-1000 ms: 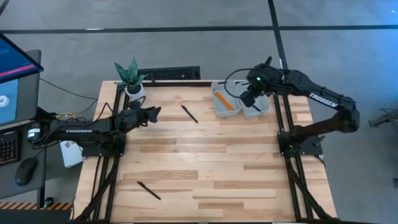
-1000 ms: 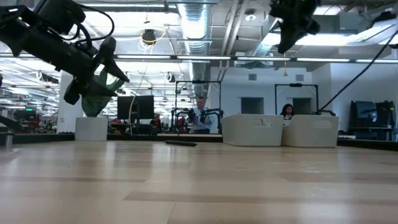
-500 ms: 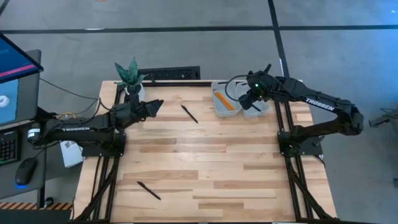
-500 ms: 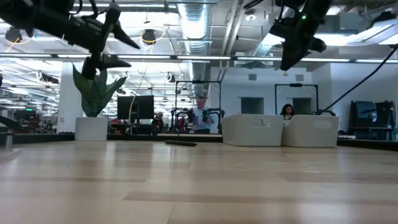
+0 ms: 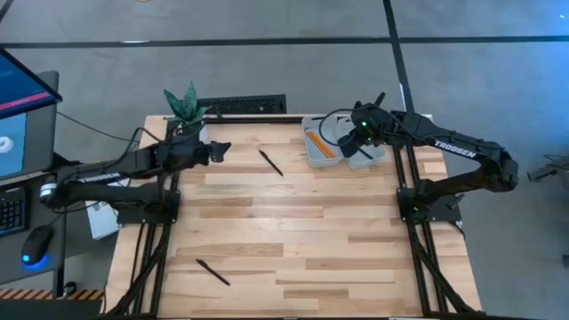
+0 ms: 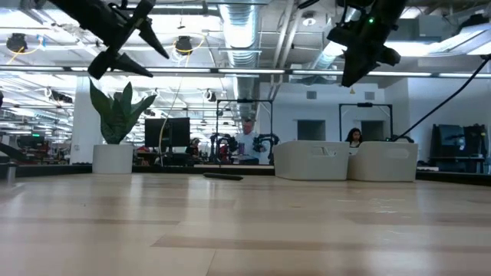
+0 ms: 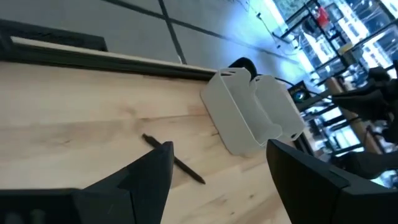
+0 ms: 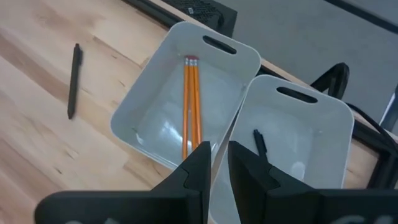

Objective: Sort pens & pencils
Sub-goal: Put the top black pen into the right gray bin

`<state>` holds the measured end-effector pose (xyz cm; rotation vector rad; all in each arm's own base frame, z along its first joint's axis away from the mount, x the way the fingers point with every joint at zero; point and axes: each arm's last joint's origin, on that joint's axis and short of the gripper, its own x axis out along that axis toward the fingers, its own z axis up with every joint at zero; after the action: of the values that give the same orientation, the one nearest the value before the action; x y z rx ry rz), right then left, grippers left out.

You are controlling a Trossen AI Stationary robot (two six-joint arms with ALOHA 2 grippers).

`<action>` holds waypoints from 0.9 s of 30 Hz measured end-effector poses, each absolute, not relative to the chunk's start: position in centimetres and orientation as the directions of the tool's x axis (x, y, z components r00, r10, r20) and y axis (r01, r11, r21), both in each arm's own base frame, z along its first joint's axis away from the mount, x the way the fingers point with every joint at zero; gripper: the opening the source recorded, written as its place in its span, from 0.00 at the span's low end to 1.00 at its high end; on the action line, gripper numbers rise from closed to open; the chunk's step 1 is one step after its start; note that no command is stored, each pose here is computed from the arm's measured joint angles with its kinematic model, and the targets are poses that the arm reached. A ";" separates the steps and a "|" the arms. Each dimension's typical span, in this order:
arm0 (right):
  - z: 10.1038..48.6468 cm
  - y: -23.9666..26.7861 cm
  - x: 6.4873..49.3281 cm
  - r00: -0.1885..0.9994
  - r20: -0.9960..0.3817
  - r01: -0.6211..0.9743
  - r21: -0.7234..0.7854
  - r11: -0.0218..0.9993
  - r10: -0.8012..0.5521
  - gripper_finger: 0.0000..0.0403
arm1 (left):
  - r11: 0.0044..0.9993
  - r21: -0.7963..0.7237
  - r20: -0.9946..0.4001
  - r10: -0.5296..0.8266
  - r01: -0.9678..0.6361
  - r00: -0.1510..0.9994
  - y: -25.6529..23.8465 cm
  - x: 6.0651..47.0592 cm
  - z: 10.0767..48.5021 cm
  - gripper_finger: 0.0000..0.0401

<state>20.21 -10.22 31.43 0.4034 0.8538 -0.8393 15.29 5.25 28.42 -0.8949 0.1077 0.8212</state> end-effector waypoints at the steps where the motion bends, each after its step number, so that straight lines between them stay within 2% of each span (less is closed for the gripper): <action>1: 31.4 -10.2 20.2 0.372 -0.794 0.784 -0.010 0.621 -0.482 0.19 | 0.347 -0.643 -0.416 0.590 -0.683 0.692 5.3 15.5 28.6 0.62; 8: 31.4 -10.2 20.2 0.369 -0.795 0.785 -0.011 0.619 -0.482 0.19 | 0.329 -0.626 -0.491 0.538 -0.707 0.686 6.3 17.9 28.9 0.62; 13: 31.4 -10.4 20.1 0.363 -0.795 0.798 -0.005 0.603 -0.487 0.19 | 0.251 -0.620 -0.568 0.509 -0.743 0.646 7.5 20.3 28.0 0.62; 20: 31.4 -10.3 20.1 0.363 -0.795 0.771 -0.035 0.636 -0.485 0.19 | 0.141 -0.589 -0.675 0.455 -0.795 0.581 9.6 24.0 25.8 0.62; 27: 31.4 -10.3 20.1 0.366 -0.795 0.728 -0.079 0.681 -0.483 0.19 | 0.119 -0.573 -0.720 0.399 -0.811 0.568 11.8 27.7 24.9 0.62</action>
<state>20.10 -10.32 31.40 0.3089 0.9019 -0.7943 27.70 11.84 24.89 -1.1367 0.4422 0.9274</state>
